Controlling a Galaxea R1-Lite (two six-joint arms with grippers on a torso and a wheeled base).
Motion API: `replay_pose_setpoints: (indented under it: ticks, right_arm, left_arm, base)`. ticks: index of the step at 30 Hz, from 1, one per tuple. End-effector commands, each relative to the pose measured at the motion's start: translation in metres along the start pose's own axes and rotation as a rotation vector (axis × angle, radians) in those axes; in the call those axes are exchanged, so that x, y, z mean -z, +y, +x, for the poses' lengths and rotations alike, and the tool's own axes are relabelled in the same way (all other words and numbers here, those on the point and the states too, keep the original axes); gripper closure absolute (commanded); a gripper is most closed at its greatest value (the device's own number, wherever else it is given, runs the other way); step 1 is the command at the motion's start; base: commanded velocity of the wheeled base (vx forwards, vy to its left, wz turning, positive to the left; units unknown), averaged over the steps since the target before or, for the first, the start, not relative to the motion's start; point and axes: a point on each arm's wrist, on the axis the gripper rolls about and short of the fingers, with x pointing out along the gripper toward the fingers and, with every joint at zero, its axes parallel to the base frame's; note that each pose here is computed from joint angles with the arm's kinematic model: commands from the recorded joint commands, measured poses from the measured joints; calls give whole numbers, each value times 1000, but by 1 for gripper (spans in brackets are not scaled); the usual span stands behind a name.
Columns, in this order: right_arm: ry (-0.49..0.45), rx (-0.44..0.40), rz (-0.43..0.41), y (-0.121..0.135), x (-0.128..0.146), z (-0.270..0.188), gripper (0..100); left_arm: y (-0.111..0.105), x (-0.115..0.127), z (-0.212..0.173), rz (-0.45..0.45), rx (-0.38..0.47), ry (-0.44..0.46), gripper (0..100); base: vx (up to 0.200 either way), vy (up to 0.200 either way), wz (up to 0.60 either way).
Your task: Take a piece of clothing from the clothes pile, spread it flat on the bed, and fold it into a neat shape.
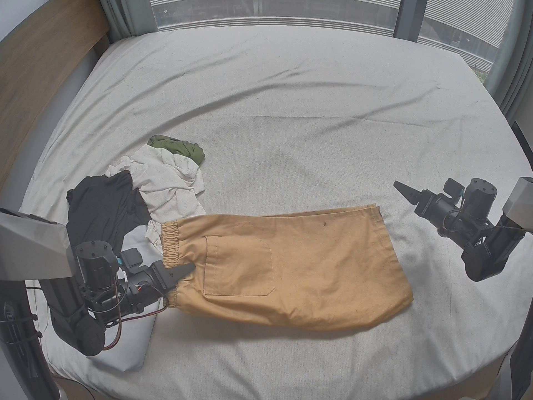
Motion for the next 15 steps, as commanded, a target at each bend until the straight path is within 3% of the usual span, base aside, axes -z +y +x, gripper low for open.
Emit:
replay_pose_setpoints:
  ticks: [1, 15]
  right_arm:
    - [5, -6, 0, 2, 2, 1, 0]
    - [17, -6, 4, 2, 6, 1, 0]
  left_arm:
    - [-14, 0, 9, 27, 60, -1, 100]
    - [-73, 19, 54, 115, 288, 43, 100]
  base:
    - [0, 0, 0]
    - [0, 0, 0]
